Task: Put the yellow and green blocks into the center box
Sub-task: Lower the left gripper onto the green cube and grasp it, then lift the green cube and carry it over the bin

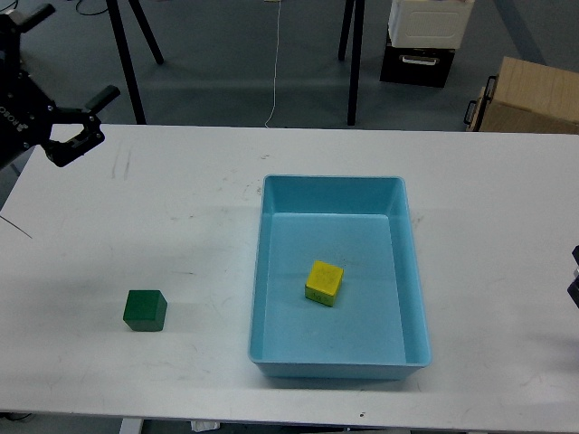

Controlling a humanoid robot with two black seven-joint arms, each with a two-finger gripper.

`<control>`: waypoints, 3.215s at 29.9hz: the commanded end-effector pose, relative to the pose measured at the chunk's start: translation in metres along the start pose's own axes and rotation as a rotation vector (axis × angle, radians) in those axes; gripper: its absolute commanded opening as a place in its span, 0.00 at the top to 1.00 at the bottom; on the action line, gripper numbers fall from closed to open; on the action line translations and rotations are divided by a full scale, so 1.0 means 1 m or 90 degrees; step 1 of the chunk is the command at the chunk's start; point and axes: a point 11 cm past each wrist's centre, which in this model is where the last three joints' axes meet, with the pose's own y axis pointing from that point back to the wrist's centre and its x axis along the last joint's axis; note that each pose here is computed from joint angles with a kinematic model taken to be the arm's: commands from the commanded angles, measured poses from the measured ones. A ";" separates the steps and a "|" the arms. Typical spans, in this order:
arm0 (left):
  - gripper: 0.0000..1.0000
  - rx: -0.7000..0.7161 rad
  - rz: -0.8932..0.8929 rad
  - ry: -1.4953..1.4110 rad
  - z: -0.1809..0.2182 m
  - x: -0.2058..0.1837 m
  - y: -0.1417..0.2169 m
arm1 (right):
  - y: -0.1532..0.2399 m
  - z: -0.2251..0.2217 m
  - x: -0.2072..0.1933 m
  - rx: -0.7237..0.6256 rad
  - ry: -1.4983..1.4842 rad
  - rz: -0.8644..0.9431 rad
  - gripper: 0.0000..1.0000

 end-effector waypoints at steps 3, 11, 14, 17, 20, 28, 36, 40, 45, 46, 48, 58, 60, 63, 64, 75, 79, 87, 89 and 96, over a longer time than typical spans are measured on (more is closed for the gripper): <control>0.00 0.170 -0.074 -0.172 -0.003 -0.018 -0.030 | 0.005 -0.003 0.002 0.007 0.002 0.007 0.00; 0.00 0.419 -0.167 -0.384 -0.007 -0.038 -0.059 | 0.006 0.006 0.007 0.017 -0.023 0.006 0.00; 0.00 0.522 -0.212 -0.447 -0.041 -0.038 -0.053 | 0.007 0.007 0.008 0.017 -0.025 0.007 0.00; 0.00 0.596 -0.242 -0.506 -0.066 -0.031 -0.036 | 0.010 0.006 0.010 0.021 -0.025 0.014 0.00; 0.00 0.651 -0.264 -0.549 -0.083 -0.024 -0.018 | 0.012 0.004 0.012 0.024 -0.023 0.018 0.00; 0.00 0.695 -0.283 -0.544 -0.115 -0.016 0.009 | 0.011 0.008 0.014 0.017 -0.025 0.021 0.00; 0.00 0.723 -0.272 -0.513 -0.142 -0.003 0.020 | 0.011 0.009 0.014 0.015 -0.025 0.022 0.00; 0.00 0.736 -0.273 -0.531 -0.147 0.004 0.022 | 0.012 0.008 0.014 0.017 -0.024 0.023 0.00; 0.00 0.737 -0.270 -0.529 -0.152 0.006 0.022 | 0.013 0.008 0.015 0.017 -0.024 0.025 0.00; 0.00 0.737 -0.268 -0.527 -0.153 0.007 0.022 | 0.013 0.008 0.015 0.017 -0.024 0.026 0.00; 0.00 0.734 -0.262 -0.528 -0.153 0.009 0.020 | 0.013 0.008 0.015 0.017 -0.024 0.026 0.00; 0.00 0.722 -0.265 -0.523 -0.159 0.007 0.010 | 0.014 0.007 0.016 0.020 -0.023 0.027 0.00; 0.00 0.726 -0.266 -0.512 -0.166 0.007 0.013 | 0.014 0.006 0.017 0.021 -0.023 0.029 0.00; 0.00 0.729 -0.272 -0.499 -0.174 0.005 0.017 | 0.014 0.007 0.018 0.019 -0.024 0.030 0.00; 0.01 0.728 -0.273 -0.496 -0.176 0.004 0.017 | 0.014 0.007 0.018 0.019 -0.024 0.030 0.00; 0.70 0.720 -0.290 -0.527 -0.176 0.002 0.014 | 0.015 0.006 0.020 0.022 -0.023 0.034 0.00; 0.91 0.728 -0.284 -0.538 -0.172 0.005 0.015 | 0.015 0.006 0.020 0.022 -0.023 0.034 0.00; 1.00 0.671 -0.273 -0.651 -0.103 0.001 -0.014 | 0.016 0.006 0.020 0.022 -0.023 0.035 0.00; 1.00 0.639 -0.264 -0.712 -0.063 -0.007 -0.031 | 0.016 0.006 0.020 0.022 -0.023 0.035 0.00; 1.00 0.565 -0.335 -0.863 0.002 -0.069 -0.109 | 0.019 0.006 0.021 0.024 -0.024 0.040 0.00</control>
